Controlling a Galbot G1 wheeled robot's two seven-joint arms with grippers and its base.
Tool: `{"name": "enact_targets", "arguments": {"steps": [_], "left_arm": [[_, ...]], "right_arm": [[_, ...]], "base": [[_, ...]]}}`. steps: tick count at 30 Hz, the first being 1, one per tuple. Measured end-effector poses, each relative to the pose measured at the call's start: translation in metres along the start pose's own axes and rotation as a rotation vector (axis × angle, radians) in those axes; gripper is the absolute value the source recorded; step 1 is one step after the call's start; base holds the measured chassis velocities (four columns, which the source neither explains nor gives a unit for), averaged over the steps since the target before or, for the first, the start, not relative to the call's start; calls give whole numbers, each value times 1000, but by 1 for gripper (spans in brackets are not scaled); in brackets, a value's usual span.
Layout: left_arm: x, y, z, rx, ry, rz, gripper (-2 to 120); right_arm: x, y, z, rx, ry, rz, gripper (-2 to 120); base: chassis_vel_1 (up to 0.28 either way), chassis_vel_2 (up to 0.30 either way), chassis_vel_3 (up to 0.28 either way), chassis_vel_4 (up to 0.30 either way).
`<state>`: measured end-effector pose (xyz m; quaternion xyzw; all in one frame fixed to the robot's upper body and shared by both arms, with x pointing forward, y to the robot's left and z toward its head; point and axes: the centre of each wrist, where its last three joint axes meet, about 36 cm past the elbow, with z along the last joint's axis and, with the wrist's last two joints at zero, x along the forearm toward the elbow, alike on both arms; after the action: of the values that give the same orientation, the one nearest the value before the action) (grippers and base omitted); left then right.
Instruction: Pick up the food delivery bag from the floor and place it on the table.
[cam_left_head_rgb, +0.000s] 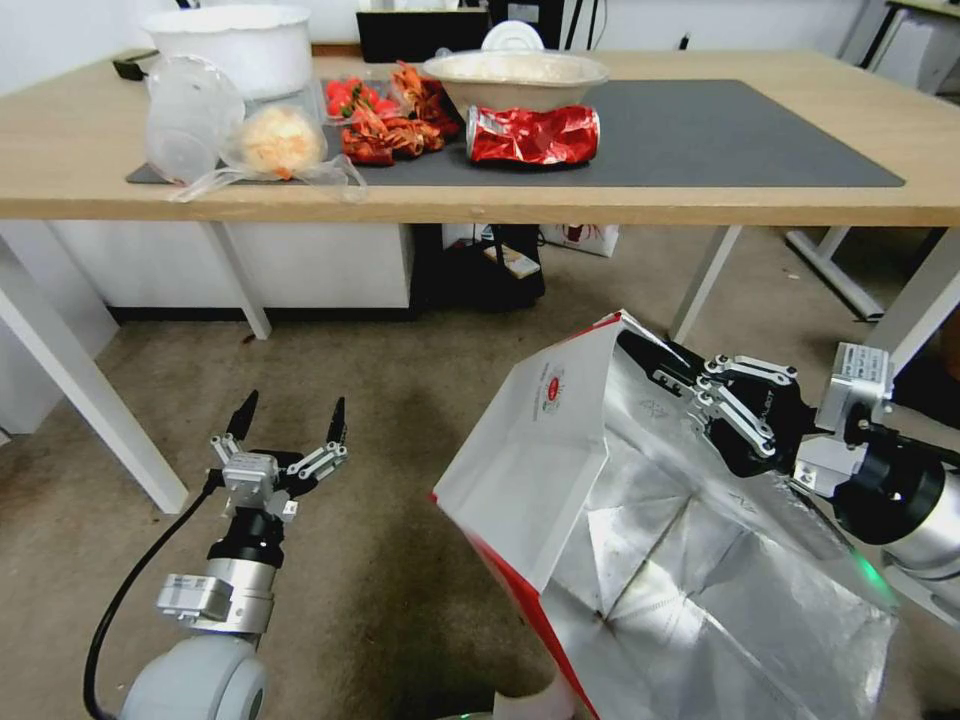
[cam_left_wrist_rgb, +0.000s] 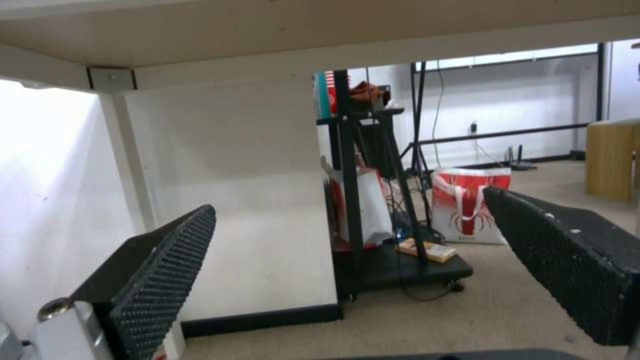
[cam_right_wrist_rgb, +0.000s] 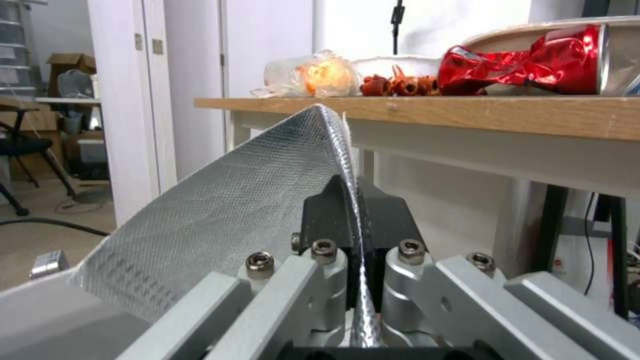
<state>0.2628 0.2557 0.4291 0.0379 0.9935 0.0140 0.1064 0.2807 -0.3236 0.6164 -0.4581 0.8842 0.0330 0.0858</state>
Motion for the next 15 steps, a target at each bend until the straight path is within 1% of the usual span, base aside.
{"name": "enact_targets", "arguments": {"steps": [3,5,15], "left_arm": [[0,-1,0,7,-12,5,100],[1,0,5,6,-27,8,100],[3,-1,5,3,-26,10,100]], "right_arm": [[0,-1,0,3,-5,-1,0],[1,-1,0,5,-8,-5,0],[1,-1,1,6,-10,-3,0]], "base": [[0,0,0,0],[0,0,0,0],[0,0,0,0]]}}
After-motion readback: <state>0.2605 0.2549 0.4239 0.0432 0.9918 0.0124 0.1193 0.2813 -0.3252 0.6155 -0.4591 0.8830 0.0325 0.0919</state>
